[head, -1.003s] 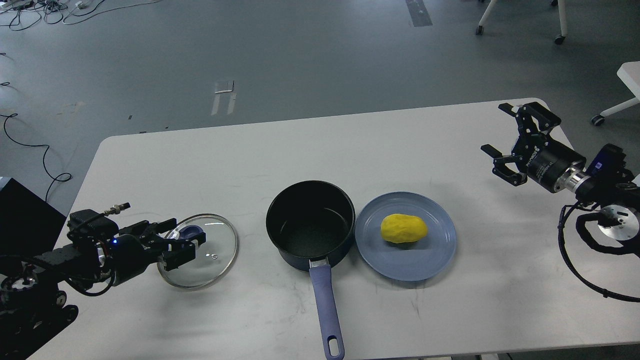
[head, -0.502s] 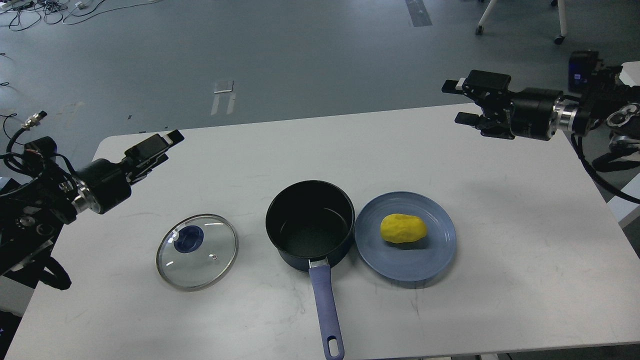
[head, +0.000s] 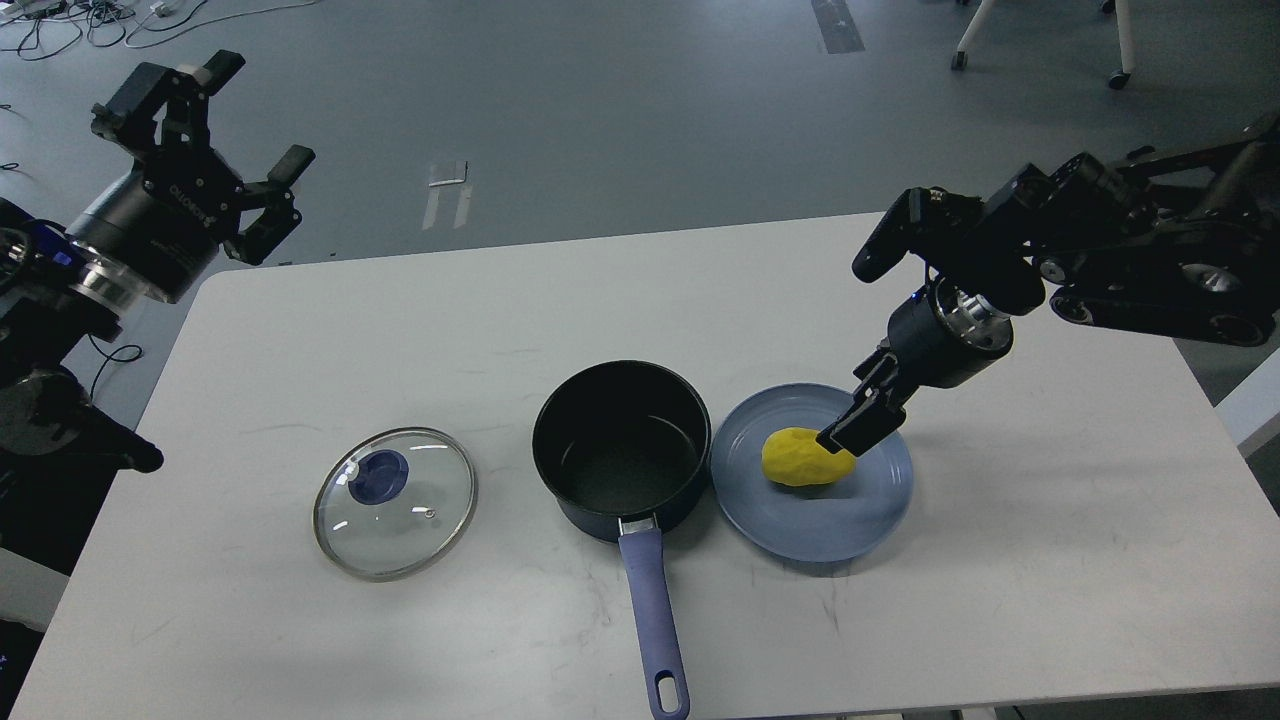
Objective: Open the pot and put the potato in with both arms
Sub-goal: 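Reach the right gripper down to the yellow potato and grasp it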
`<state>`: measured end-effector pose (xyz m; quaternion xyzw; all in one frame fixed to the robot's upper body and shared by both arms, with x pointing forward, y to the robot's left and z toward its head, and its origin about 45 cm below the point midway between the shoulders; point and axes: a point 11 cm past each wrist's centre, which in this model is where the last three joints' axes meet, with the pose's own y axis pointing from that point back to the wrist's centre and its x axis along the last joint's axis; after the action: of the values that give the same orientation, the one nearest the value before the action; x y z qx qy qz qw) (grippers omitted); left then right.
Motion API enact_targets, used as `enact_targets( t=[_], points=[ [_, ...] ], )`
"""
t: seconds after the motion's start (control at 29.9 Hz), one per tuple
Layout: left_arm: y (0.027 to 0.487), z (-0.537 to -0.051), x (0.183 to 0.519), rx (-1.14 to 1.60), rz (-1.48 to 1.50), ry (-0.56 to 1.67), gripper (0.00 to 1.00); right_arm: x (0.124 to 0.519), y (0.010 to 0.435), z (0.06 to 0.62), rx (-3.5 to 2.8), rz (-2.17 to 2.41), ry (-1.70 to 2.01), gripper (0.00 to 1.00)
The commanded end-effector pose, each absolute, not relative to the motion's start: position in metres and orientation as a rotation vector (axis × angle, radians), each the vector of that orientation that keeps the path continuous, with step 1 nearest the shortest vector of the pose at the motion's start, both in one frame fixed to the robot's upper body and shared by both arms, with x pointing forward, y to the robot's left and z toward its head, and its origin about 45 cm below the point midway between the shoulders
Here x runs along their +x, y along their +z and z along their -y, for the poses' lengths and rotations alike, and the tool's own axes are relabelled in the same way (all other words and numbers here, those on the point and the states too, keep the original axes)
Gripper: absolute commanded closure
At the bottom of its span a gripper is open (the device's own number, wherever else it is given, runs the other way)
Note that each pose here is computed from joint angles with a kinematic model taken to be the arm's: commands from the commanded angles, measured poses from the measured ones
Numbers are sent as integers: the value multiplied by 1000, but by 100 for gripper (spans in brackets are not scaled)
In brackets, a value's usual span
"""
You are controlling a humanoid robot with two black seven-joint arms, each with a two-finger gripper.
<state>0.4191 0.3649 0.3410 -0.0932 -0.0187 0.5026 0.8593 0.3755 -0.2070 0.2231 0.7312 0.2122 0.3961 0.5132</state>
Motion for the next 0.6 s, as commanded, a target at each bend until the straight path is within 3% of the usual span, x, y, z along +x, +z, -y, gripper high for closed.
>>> enact_targets(
  t=[0.0,0.57],
  points=[
    [357,-362,420,-264,40,1024,2,374,209,203,1658,-614,978,0],
    [362,-362,421,-294,19,1021,2,377,180,162,1562,-736,1117,1]
  ],
)
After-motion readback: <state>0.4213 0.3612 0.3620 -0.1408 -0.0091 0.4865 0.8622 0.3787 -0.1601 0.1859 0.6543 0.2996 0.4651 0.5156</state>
